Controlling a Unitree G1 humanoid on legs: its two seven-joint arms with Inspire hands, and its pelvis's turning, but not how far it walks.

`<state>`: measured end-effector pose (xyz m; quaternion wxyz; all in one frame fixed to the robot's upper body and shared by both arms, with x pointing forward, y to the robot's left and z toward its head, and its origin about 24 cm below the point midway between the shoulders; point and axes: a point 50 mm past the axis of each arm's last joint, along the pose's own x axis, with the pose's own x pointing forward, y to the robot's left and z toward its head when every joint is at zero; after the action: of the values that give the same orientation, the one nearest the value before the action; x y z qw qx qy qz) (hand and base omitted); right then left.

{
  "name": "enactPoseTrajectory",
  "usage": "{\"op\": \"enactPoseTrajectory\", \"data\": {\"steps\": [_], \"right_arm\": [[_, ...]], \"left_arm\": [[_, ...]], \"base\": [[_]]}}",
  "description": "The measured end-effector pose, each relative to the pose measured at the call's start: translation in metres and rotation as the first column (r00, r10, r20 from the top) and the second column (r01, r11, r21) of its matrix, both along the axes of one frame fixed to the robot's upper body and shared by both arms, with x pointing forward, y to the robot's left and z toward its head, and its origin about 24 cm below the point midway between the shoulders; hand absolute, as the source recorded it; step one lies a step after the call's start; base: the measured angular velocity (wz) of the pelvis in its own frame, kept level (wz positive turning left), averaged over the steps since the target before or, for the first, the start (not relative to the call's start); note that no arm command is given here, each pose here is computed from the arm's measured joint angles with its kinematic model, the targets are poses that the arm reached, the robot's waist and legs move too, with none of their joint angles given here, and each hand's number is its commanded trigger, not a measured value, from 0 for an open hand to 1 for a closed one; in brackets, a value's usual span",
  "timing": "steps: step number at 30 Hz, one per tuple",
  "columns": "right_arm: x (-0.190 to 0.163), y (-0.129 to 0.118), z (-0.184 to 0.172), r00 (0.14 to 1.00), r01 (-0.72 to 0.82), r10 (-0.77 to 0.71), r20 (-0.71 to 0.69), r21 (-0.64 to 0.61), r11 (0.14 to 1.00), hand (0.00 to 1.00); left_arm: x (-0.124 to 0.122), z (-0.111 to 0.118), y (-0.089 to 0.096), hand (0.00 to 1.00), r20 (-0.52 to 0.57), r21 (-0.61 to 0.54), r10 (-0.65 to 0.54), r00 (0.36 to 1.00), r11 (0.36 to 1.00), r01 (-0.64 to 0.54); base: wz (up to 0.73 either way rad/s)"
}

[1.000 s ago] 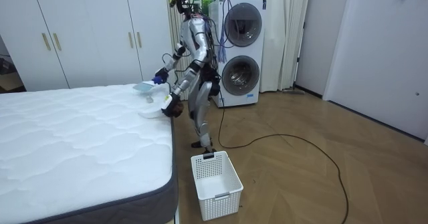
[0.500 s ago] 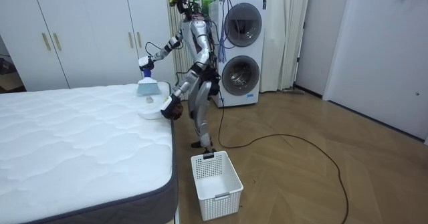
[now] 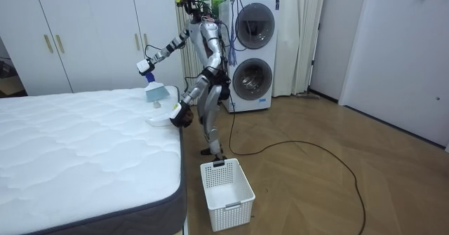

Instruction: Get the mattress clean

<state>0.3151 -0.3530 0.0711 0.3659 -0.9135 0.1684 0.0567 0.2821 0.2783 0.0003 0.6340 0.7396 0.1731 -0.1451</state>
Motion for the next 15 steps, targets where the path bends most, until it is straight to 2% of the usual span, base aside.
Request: {"op": "enactPoseTrajectory", "data": {"steps": [15], "right_arm": [[-0.009, 0.001, -0.016, 0.999, -0.043, 0.043, -0.01, -0.005, 0.999, 1.0]], "left_arm": [[0.0, -0.001, -0.002, 1.0, -0.008, -0.014, -0.01, 1.0, 1.0, 0.01]], "base": [[0.02]]}}
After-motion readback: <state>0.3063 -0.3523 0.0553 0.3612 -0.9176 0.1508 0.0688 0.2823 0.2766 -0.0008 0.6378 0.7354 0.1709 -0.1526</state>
